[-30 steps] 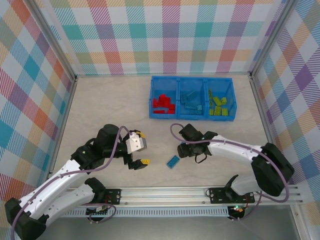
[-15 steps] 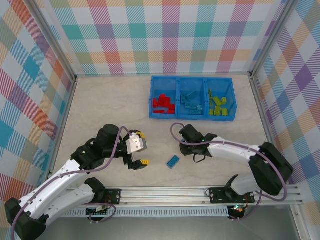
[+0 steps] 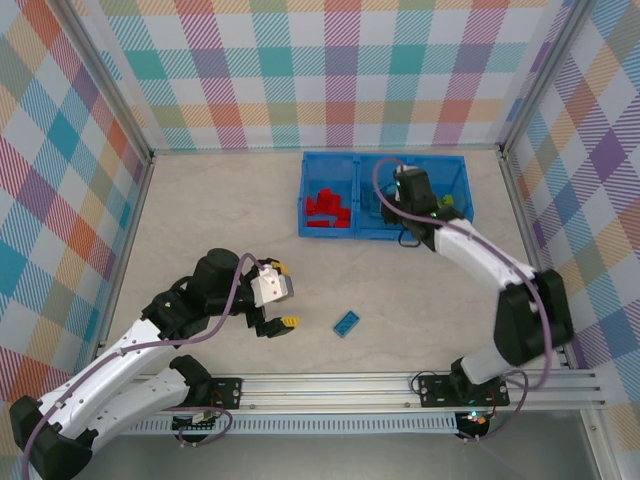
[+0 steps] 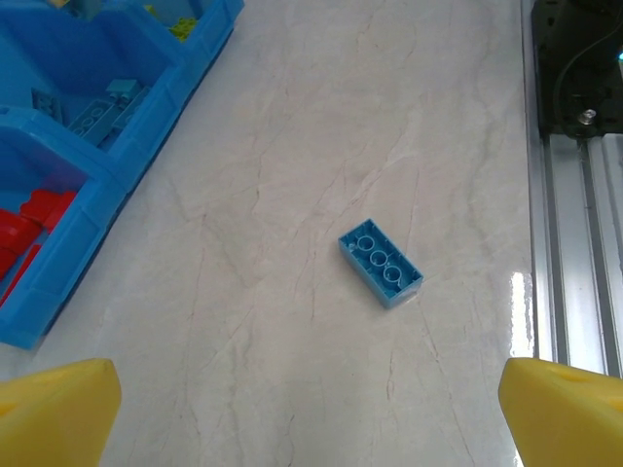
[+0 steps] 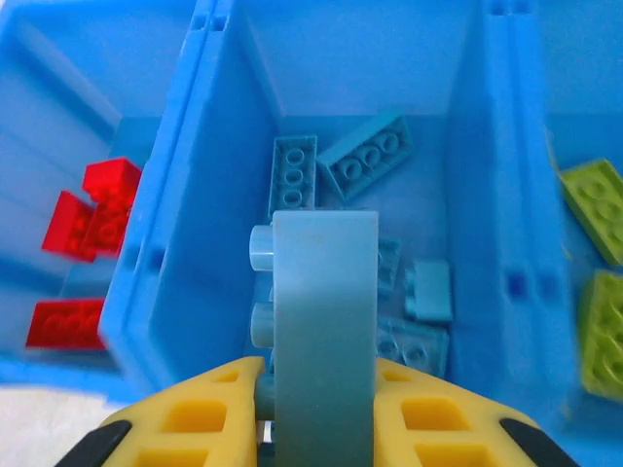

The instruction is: Sort the legos into containers by color

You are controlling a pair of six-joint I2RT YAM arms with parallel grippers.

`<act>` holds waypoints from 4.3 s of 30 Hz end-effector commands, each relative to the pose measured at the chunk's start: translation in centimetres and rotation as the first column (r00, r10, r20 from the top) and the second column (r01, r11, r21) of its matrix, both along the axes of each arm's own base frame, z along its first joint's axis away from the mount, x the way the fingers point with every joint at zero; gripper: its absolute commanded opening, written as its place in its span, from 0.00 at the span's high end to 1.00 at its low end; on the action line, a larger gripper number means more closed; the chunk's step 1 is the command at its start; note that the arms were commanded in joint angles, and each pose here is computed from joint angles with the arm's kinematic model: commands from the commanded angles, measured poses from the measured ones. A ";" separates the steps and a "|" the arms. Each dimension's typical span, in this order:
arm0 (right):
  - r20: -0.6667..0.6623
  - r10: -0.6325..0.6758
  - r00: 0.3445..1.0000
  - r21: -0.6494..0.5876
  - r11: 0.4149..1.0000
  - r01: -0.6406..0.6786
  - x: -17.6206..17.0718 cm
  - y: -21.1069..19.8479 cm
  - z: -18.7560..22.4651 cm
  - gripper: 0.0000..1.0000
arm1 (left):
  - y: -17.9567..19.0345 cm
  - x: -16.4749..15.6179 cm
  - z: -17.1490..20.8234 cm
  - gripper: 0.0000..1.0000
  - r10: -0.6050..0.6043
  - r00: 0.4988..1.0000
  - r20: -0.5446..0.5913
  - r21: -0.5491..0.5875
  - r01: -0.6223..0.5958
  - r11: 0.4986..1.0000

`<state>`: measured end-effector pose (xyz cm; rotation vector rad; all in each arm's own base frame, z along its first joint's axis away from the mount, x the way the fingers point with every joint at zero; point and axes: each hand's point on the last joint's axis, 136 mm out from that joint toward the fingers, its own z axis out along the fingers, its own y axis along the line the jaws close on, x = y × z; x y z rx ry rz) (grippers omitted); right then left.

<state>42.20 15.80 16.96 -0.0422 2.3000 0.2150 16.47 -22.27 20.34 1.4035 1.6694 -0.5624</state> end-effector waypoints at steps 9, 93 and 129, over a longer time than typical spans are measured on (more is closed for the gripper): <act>-0.021 0.035 0.999 -0.022 0.999 -0.036 5.5 1.6 -1.9 0.55 | 0.9 0.8 -1.8 0.00 0.049 0.999 -0.005 0.058 -0.049 0.997; -0.011 0.240 0.971 0.523 0.829 -0.199 -21.7 -0.4 2.7 0.00 | -22.1 26.8 0.0 0.77 0.458 0.883 -0.105 -0.146 -0.470 0.871; 0.092 -0.232 0.968 -0.050 0.970 0.237 -13.8 -11.2 -0.9 0.00 | -0.5 17.3 5.0 0.18 0.760 0.644 -0.089 -0.327 -0.740 0.588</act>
